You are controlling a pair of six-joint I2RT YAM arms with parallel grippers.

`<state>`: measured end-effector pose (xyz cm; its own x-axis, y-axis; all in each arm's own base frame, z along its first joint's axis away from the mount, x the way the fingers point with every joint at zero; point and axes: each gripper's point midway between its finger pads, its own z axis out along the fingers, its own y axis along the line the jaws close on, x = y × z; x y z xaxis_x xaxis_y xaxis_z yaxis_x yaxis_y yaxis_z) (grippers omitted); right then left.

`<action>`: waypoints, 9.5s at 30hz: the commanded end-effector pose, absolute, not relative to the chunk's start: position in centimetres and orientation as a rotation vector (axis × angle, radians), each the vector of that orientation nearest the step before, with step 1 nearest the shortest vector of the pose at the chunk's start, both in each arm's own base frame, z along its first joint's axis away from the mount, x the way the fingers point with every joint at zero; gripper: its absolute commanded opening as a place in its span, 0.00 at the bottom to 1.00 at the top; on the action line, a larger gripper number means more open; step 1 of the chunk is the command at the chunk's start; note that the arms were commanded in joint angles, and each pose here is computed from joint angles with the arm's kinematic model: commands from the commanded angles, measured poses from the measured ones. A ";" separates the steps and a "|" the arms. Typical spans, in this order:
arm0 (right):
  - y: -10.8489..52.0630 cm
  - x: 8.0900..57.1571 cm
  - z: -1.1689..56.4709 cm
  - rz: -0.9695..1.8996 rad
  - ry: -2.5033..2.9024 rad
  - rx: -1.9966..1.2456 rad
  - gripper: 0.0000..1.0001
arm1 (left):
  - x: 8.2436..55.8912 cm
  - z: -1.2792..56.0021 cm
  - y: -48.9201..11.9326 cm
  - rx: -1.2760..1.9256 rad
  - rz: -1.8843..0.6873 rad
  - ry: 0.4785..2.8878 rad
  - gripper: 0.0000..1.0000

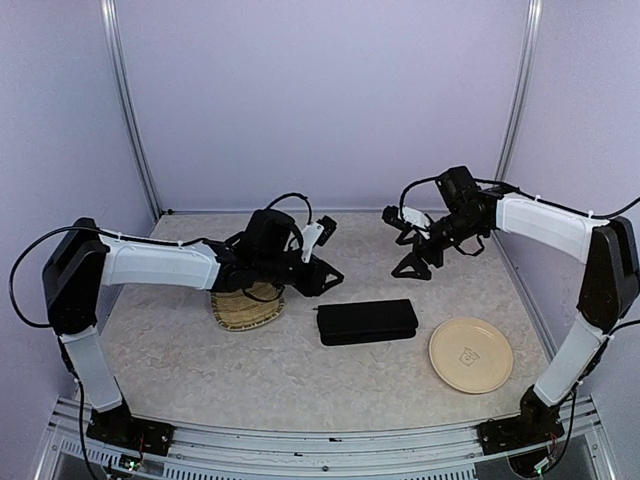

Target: Sort the hair-cutting tools

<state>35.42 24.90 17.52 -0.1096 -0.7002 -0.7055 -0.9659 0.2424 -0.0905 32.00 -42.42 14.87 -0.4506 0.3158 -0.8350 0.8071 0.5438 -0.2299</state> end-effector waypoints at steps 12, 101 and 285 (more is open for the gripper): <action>32.4 29.8 11.4 0.537 1.742 -1.895 0.82 | 32.4 8.5 -35.9 1.010 -0.558 2.140 0.34; 27.1 32.4 3.2 0.240 2.042 -1.854 0.67 | 38.8 3.1 -34.1 0.923 -0.376 2.403 0.00; 28.9 32.2 8.3 0.816 2.101 -1.291 0.54 | 33.2 3.5 -38.1 0.924 -0.691 2.609 0.46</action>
